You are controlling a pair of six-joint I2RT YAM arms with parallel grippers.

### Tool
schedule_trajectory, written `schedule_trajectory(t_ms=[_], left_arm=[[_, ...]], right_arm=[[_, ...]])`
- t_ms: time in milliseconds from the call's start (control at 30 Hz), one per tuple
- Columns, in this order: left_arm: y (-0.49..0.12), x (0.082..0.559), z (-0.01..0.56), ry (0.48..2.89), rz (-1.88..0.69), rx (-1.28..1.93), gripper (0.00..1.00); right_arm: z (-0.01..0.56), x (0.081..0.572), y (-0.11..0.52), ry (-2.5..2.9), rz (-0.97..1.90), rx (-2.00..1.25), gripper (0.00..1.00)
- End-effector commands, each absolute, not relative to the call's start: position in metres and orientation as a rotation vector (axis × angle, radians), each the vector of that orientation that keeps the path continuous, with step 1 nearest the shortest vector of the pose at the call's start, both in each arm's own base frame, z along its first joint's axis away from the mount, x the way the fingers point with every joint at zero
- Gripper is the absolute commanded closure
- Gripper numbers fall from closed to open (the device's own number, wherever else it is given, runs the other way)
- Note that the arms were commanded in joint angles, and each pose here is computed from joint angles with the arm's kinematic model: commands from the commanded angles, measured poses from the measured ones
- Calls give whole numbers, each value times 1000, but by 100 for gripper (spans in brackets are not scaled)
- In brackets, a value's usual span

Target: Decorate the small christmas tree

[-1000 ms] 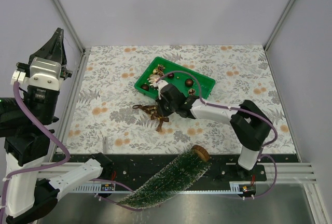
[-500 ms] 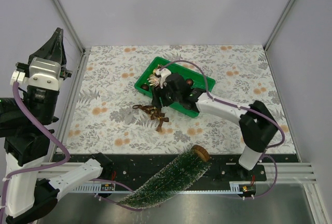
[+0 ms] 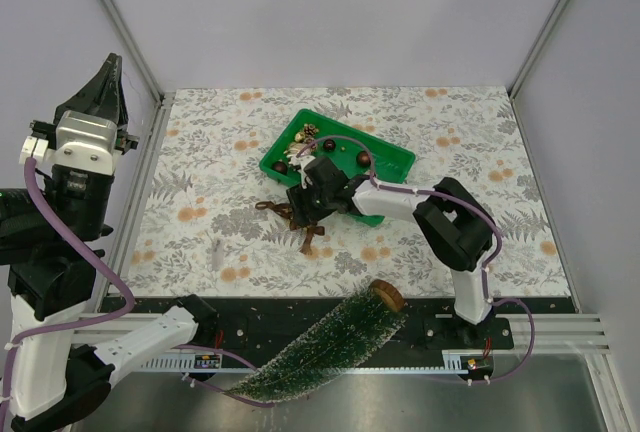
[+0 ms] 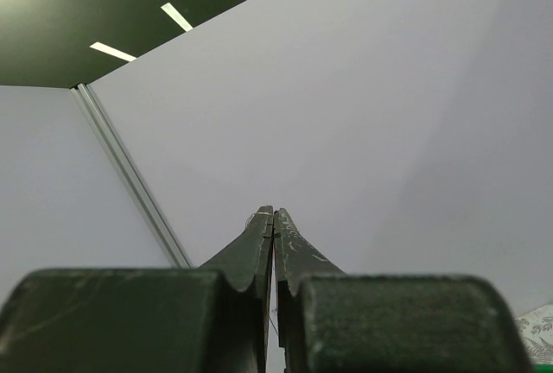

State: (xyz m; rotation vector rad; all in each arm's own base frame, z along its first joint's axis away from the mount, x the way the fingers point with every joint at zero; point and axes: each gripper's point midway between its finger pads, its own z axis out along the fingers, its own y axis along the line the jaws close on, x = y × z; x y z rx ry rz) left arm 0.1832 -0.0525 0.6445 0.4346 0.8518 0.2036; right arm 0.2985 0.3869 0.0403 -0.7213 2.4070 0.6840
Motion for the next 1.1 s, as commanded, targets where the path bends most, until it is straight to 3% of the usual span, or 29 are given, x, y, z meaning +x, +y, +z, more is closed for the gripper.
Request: schedule_trajectory(t_ms=[0,400,767,867,933,1067], left_arm=[[-43,176,656,819,216,389,95],[-42,175,651,819,226,392,95],[-41,174,649,818,235,401,95],[-40,174,649,818,236,398,95],[-40,173,650,816,235,398,95],[-41,174,649,820,234,400,95]], right_arm=[[48,317,396,2366,657,-693,29],[53,366,346,2372,615,-527,30],[68,336,371,2303,878,-577,40],[61,333,371,2329,873,-590,50],[62,334,370,2327,867,-584,62],[84,340,363,2274,818,-551,97]])
